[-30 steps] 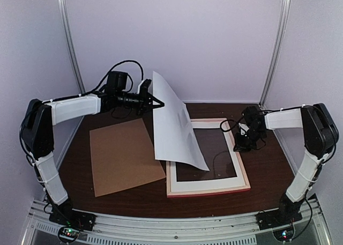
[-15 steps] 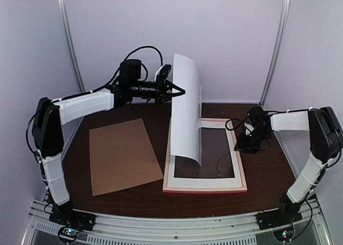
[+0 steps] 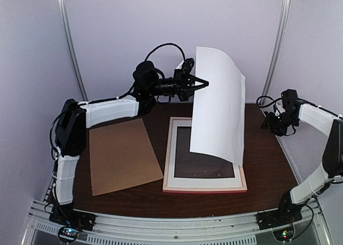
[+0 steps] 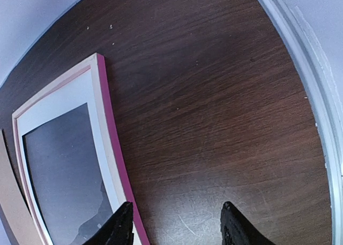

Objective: Put the photo into the frame
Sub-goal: Place the photo on the mat board.

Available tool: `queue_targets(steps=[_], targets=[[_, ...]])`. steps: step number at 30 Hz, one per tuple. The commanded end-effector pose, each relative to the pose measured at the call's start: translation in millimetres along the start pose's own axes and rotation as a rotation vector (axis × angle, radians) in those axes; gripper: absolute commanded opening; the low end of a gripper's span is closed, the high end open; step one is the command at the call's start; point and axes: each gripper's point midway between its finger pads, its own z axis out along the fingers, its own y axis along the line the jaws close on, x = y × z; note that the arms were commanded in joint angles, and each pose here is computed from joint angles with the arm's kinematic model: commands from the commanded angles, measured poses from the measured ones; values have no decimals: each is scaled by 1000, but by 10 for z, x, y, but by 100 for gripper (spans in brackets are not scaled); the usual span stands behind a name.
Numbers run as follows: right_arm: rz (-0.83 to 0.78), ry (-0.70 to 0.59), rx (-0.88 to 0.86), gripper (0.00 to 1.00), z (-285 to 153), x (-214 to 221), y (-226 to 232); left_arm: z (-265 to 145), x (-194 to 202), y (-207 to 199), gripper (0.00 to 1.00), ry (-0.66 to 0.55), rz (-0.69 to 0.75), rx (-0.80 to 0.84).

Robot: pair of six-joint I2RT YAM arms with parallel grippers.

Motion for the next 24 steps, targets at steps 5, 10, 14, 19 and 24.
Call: queue_targets(steps=[5,10,14,19,24], targets=[[-8,-26,30,55,-189,-75,-109,-133,153,954,0,-9,-212,-102],[-7,-4,9,55,-132,-42,-86,-462,404,1734,0,-22,-302,-331],[-5,12,-5,55,-66,-8,-77,-730,624,2154,0,-8,-324,-503],[0,26,-13,55,-12,33,-82,-997,844,2478,0,22,-339,-664],[5,41,-26,55,59,83,-81,-1208,929,2605,0,54,-310,-810]])
